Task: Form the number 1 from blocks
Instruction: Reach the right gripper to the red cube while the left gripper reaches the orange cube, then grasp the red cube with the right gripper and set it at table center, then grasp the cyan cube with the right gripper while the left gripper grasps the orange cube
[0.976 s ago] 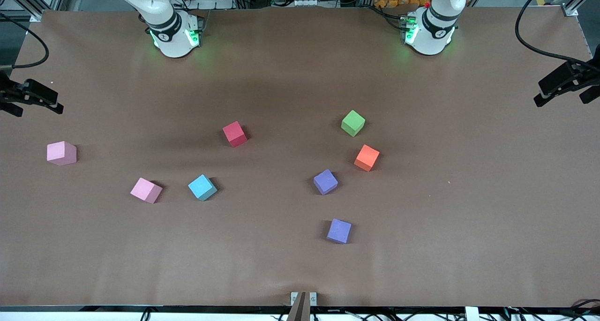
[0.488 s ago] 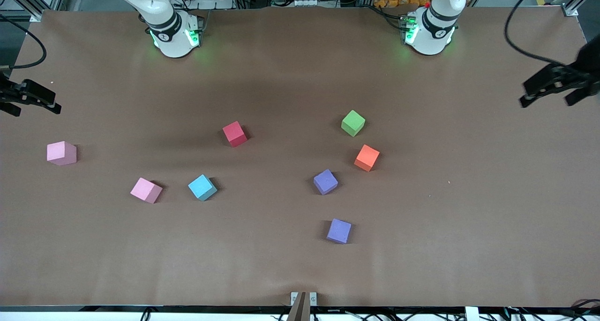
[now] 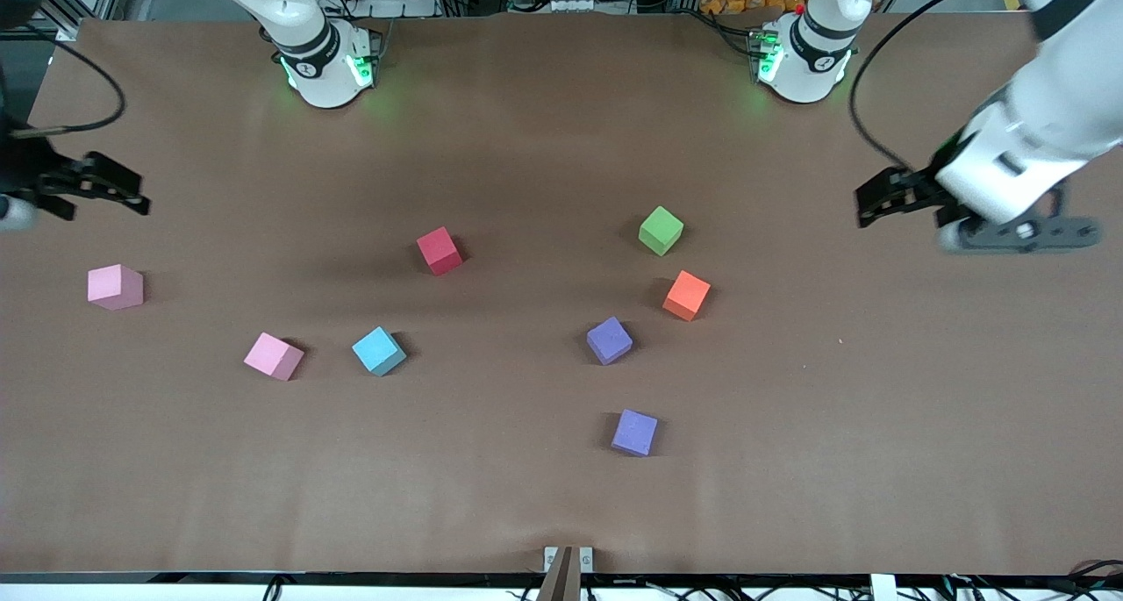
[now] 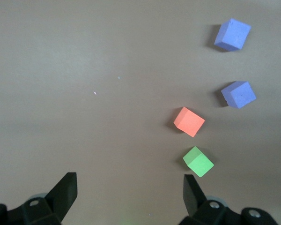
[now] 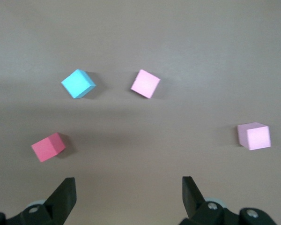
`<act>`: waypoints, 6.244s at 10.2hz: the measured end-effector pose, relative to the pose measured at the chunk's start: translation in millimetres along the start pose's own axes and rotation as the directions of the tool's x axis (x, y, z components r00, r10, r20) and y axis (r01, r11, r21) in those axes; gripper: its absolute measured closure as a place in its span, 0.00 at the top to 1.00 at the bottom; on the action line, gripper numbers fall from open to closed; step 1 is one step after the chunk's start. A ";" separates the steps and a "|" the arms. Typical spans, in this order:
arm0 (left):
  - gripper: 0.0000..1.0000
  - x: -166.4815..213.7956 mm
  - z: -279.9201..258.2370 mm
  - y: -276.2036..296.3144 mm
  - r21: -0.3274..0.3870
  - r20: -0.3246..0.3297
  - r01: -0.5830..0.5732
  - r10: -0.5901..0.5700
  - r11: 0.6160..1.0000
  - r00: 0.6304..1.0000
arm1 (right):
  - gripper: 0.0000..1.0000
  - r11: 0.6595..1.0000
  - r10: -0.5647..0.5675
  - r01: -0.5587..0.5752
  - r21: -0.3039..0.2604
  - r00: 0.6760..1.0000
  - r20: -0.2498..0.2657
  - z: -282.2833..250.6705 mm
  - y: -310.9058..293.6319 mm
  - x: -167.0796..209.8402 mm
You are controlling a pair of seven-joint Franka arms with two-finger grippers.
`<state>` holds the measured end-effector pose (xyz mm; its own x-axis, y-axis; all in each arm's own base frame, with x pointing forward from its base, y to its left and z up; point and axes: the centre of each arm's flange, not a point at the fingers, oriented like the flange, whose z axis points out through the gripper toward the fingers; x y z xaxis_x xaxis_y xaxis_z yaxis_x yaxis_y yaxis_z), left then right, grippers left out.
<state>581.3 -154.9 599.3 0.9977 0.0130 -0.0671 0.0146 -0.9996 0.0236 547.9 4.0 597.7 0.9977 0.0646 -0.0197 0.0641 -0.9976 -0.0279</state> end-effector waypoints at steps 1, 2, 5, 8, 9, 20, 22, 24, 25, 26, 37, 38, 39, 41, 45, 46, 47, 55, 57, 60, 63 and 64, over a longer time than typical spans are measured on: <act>1.00 3.7 14.4 13.9 0.006 0.021 0.008 -0.008 1.000 1.000 | 1.00 0.999 -0.035 0.036 -0.001 0.999 0.016 13.2 -31.7 1.5; 1.00 7.1 27.6 27.0 0.011 0.034 0.007 -0.007 1.000 0.999 | 1.00 0.996 -0.087 0.087 0.006 0.995 0.045 41.1 -69.1 0.4; 1.00 13.2 64.4 68.7 0.024 0.060 0.011 -0.012 1.000 0.998 | 1.00 0.971 -0.238 0.237 0.025 0.966 0.100 143.0 -166.8 -19.6; 1.00 25.2 113.8 103.1 0.035 0.083 0.003 -0.006 0.999 0.997 | 1.00 0.922 -0.387 0.387 0.035 0.908 0.159 231.2 -253.9 -38.9; 1.00 30.8 130.7 108.1 0.039 0.092 0.001 -0.004 0.999 0.996 | 1.00 0.906 -0.421 0.421 0.039 0.891 0.171 258.5 -277.0 -43.1; 1.00 49.4 249.3 144.9 0.043 0.179 -0.251 0.240 0.967 0.954 | 1.00 0.876 -0.469 0.482 0.009 0.848 0.246 397.9 -287.8 -52.8; 1.00 43.3 268.2 154.3 0.036 0.213 -0.331 0.316 0.943 0.924 | 0.99 0.863 -0.490 0.506 -0.007 0.839 0.234 406.8 -287.8 -51.2; 1.00 33.5 299.0 158.8 0.046 0.273 -0.350 0.325 0.936 0.906 | 0.69 0.854 -0.502 0.520 -0.016 0.831 0.241 410.4 -289.2 -52.8; 1.00 29.6 309.9 156.2 0.050 0.303 -0.351 0.320 0.935 0.898 | 0.60 0.865 -0.481 0.502 -0.019 0.838 0.259 408.2 -291.9 -55.8; 1.00 27.3 316.0 153.9 0.053 0.320 -0.352 0.318 0.934 0.893 | 0.60 0.889 -0.433 0.457 -0.020 0.855 0.286 404.0 -301.3 -63.6; 1.00 19.0 370.8 156.3 0.052 0.384 -0.366 0.320 0.929 0.866 | 0.56 0.999 0.022 -0.013 -0.030 0.951 0.310 402.6 -509.2 -253.6; 1.00 16.6 378.0 162.6 0.049 0.382 -0.374 0.329 0.926 0.864 | 0.56 1.000 0.027 -0.021 -0.020 0.950 0.311 413.1 -510.5 -254.1; 1.00 14.5 384.7 168.1 0.049 0.379 -0.382 0.336 0.923 0.862 | 0.56 0.999 0.033 -0.029 -0.017 0.949 0.313 420.5 -509.8 -252.6; 1.00 11.1 390.7 175.1 0.048 0.379 -0.392 0.347 0.919 0.858 | 0.56 0.999 0.040 -0.037 -0.015 0.950 0.311 420.2 -509.2 -248.3; 1.00 11.9 394.3 173.7 0.043 0.383 -0.412 0.366 0.910 0.848 | 0.94 0.997 0.067 -0.056 -0.043 0.944 0.322 413.4 -503.8 -228.8; 1.00 12.6 394.7 173.1 0.039 0.382 -0.432 0.386 0.901 0.840 | 1.00 0.996 0.078 -0.058 -0.070 0.937 0.340 397.6 -506.0 -213.6; 1.00 13.7 396.0 172.2 0.042 0.379 -0.458 0.410 0.888 0.830 | 1.00 0.994 0.093 -0.063 -0.094 0.930 0.356 372.2 -507.8 -192.7; 0.77 20.1 413.4 173.0 0.042 0.352 -0.495 0.451 0.868 0.820 | 1.00 0.982 0.110 -0.085 -0.166 0.984 0.142 281.0 -330.0 3.1; 0.60 22.9 408.7 174.9 0.052 0.340 -0.472 0.429 0.880 0.837 | 1.00 0.991 -0.033 0.053 -0.125 0.987 0.159 274.9 -258.1 42.6; 0.59 25.8 380.1 185.0 0.115 0.305 -0.294 0.248 0.949 0.919 | 1.00 0.968 -0.236 0.245 -0.057 0.962 0.136 297.8 -190.7 83.7; 0.59 17.3 344.1 202.3 0.102 0.314 -0.078 0.042 0.992 0.948 | 1.00 0.940 -0.330 0.335 -0.057 0.940 0.084 343.1 -170.4 104.3; 0.59 11.8 337.5 210.4 0.087 0.325 -0.017 -0.012 0.996 0.946 | 1.00 0.935 -0.345 0.350 -0.060 0.936 0.074 352.1 -169.9 108.5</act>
<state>573.5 -373.4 266.9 0.9216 0.0167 -0.3879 -0.0080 -0.9980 -0.0621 637.7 189.9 248.5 0.9097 0.4069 -0.0825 0.4102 -0.9116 0.0275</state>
